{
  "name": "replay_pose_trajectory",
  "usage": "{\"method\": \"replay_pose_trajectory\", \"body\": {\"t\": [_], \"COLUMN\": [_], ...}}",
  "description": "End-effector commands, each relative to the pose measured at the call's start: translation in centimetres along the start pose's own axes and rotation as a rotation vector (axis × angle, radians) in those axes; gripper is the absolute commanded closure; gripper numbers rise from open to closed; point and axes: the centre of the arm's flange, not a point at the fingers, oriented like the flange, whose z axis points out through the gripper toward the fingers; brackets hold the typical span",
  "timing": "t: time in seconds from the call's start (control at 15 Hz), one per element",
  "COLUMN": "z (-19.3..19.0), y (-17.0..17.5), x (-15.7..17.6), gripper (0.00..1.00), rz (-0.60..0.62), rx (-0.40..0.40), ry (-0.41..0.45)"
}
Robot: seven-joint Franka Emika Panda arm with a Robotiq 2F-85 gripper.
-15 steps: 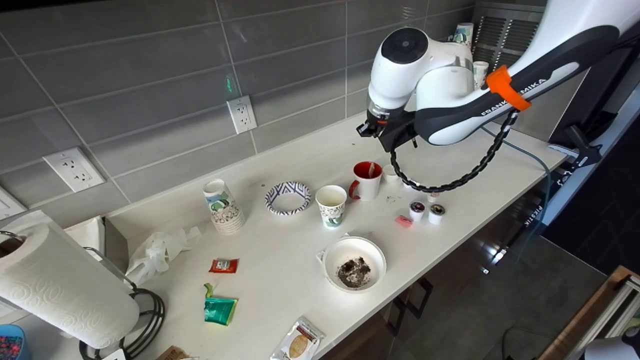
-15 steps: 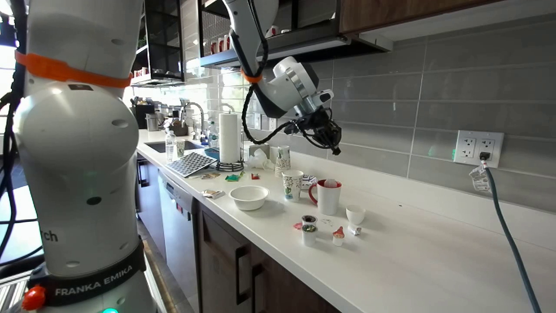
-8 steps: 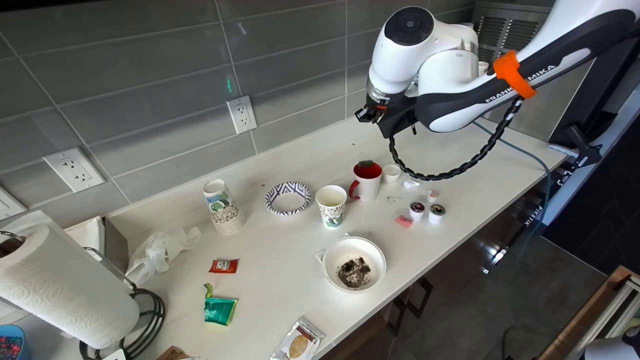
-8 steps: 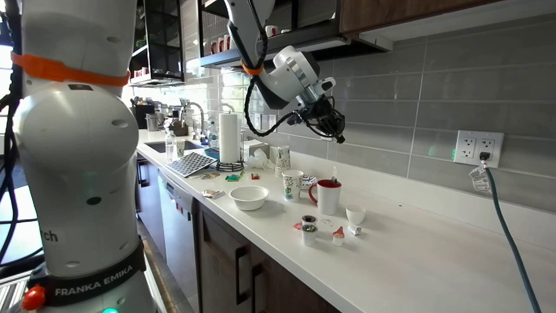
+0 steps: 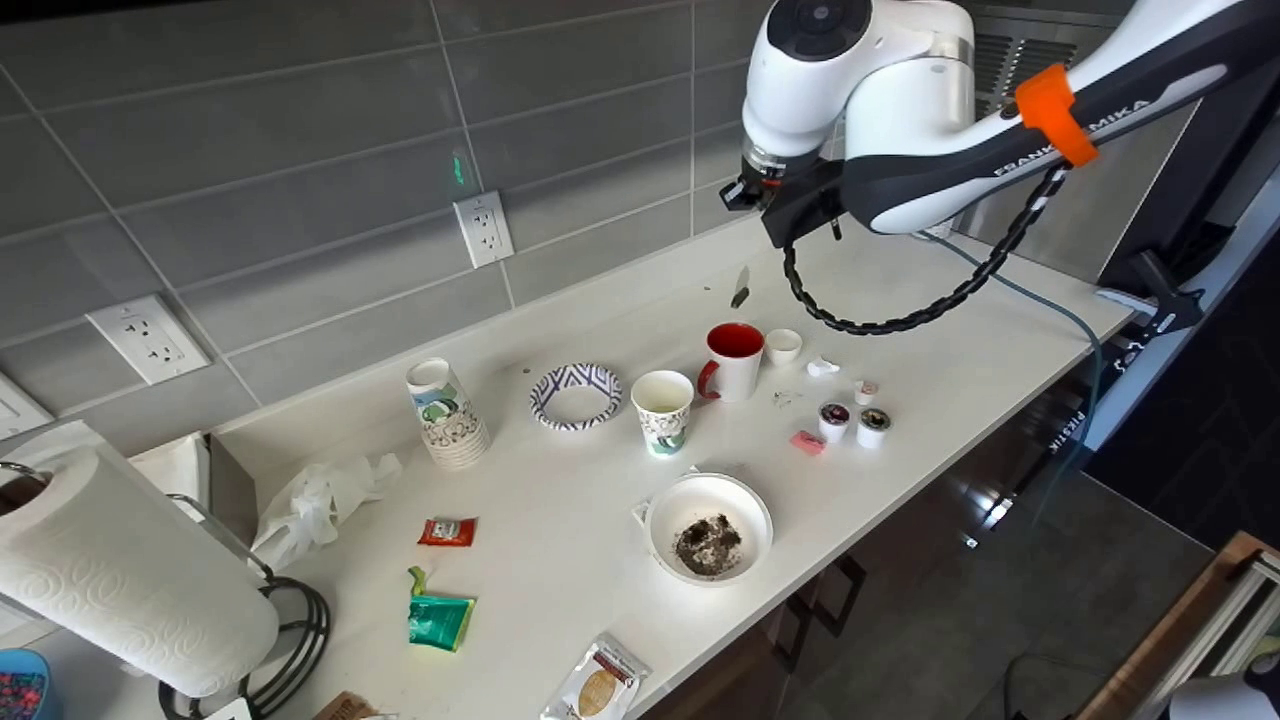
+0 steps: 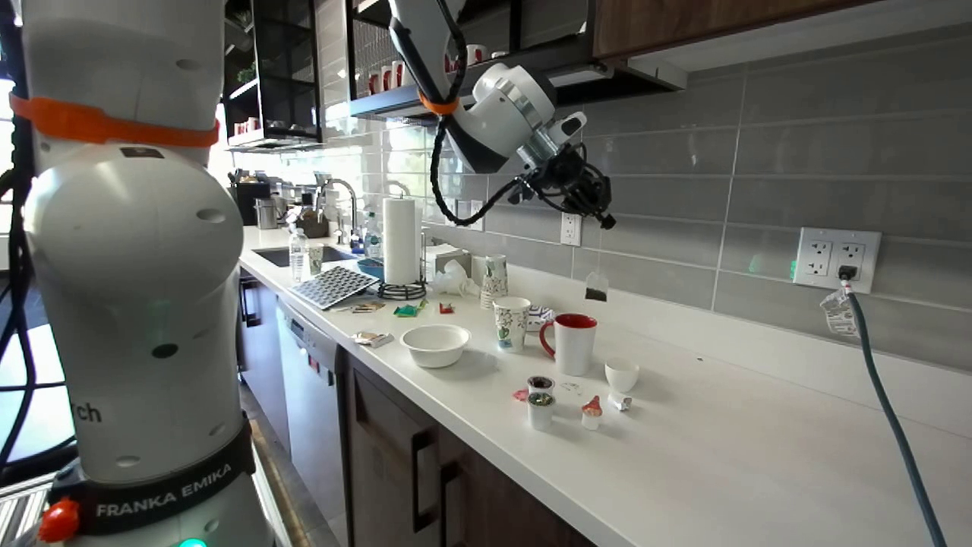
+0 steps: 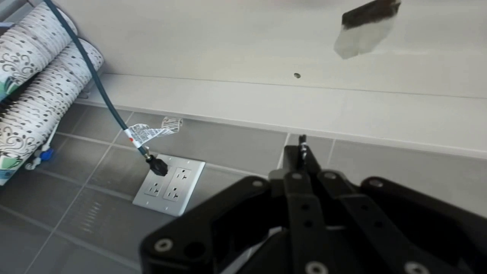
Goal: Move the tea bag to the other cup
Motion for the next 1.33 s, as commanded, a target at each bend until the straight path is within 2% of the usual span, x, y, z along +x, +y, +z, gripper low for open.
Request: {"method": "replay_pose_trajectory", "body": {"t": [0.0,0.27,0.67,0.73,1.27], "z": [-1.4,-1.7,-0.2,-0.3,0.2], "y": [1.0,2.5,4.8,4.0,4.7], "x": [-0.5,-0.7,-2.1,-0.5,-1.0], "gripper": [1.00,1.00,1.00,0.99,0.99], "rz": [0.045,0.099,0.187,0.155,0.178], "rx": [-0.081,-0.124,-0.141,-0.126,-0.138], "ry": [0.022,0.030,0.005,0.003,-0.009]}}
